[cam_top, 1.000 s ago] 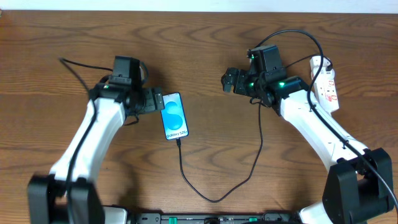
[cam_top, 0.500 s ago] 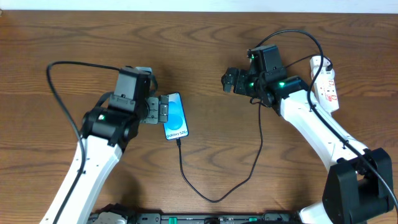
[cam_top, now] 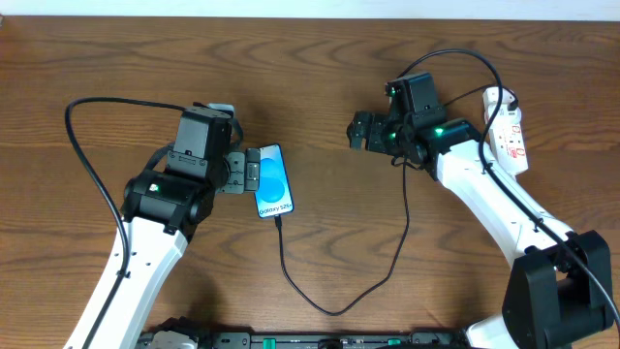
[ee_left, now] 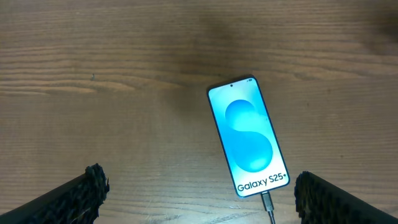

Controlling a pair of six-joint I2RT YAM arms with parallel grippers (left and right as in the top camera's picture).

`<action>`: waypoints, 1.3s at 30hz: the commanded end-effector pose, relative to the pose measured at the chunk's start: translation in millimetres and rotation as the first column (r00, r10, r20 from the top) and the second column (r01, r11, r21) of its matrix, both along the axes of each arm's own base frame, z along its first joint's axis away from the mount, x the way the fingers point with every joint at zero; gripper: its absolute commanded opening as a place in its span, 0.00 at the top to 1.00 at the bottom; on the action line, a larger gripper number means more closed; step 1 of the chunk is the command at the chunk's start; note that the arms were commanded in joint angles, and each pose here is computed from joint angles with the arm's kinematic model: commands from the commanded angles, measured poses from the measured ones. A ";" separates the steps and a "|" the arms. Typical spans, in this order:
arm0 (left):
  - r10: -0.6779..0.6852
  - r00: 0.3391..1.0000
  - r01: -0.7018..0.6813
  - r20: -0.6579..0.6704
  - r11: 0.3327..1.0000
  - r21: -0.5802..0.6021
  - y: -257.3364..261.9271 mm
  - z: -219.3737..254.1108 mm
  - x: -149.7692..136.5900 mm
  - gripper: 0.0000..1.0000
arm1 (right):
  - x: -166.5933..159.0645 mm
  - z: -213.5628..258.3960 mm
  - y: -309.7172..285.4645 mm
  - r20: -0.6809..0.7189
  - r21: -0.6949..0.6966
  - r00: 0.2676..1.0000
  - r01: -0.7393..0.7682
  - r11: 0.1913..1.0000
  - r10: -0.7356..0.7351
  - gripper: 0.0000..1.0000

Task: Plug charger to phone and switch on socket

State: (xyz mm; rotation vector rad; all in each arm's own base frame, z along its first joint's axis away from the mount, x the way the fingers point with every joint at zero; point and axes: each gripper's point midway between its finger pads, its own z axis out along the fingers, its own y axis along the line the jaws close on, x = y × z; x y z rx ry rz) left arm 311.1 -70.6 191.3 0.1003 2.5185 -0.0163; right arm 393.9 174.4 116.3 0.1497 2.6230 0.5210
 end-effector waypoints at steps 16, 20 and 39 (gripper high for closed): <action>0.000 1.000 0.000 0.002 1.000 0.019 2.2 0.0 -0.1 0.02 | 25.5 155.1 -139.6 0.116 0.020 0.993 0.006 1.000 -0.008 0.01; -0.001 1.000 0.001 0.002 1.000 0.019 2.1 0.0 -0.1 0.02 | 26.6 171.4 -190.8 0.177 0.084 0.983 0.038 0.996 -0.053 0.01; 0.000 1.000 0.000 0.002 1.000 0.019 2.2 0.0 -0.1 0.02 | 43.1 80.5 -283.7 0.080 0.027 0.997 0.021 0.999 -0.023 0.01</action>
